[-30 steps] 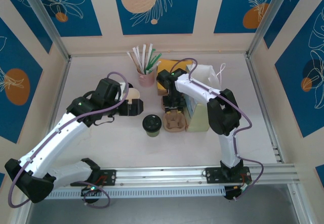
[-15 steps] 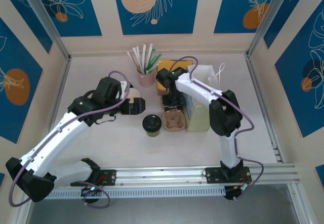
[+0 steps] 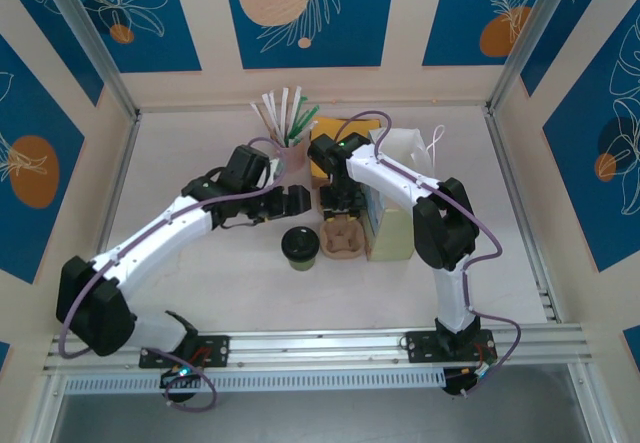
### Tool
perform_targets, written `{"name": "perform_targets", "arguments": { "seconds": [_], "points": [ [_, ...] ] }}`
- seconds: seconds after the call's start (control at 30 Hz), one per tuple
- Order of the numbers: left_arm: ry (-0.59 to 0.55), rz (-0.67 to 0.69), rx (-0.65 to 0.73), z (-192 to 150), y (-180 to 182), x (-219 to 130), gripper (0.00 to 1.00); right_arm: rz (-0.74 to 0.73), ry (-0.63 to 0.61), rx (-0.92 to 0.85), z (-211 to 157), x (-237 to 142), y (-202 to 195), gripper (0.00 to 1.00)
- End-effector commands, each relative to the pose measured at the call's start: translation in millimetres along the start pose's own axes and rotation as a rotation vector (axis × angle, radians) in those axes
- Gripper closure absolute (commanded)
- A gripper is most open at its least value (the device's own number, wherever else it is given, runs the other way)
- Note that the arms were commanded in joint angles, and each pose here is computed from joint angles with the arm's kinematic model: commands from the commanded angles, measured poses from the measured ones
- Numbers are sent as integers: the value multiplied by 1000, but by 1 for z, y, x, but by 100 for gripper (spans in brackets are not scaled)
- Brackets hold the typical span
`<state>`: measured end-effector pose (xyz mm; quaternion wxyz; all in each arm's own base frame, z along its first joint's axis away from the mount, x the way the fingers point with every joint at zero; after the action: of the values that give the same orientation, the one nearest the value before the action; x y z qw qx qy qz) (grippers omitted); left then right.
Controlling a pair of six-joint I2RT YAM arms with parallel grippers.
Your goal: Pack the takeout coffee
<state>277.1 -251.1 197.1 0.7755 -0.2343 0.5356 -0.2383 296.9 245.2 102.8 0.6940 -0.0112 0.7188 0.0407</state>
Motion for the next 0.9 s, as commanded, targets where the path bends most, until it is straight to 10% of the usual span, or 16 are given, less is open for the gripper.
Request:
{"name": "perform_targets", "arguments": {
  "seconds": [0.0, 0.27, 0.87],
  "points": [
    [-17, -109, -77, 19, -13, 6, 23, 18, -9, 14, -6, -11, 0, 62],
    [19, -135, -182, 31, 2, 38, 58, 22, -12, 18, -7, -12, -2, 62],
    [128, -190, -270, 24, 15, 94, 64, 48, -10, 20, -6, -10, 2, 62]
  ]
}}
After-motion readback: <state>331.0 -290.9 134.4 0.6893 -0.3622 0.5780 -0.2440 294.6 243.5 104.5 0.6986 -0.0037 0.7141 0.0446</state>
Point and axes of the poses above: each hand's point on the last joint's axis, 136 mm out from that joint toward the fingers, its own x axis out along the fingers, its own y axis along the line the jaws close on, z = x × y, the point moved 1 cm from there along -x, back along the fingers, and after that the axes turned 1 degree about -x, right-handed, at the moved point
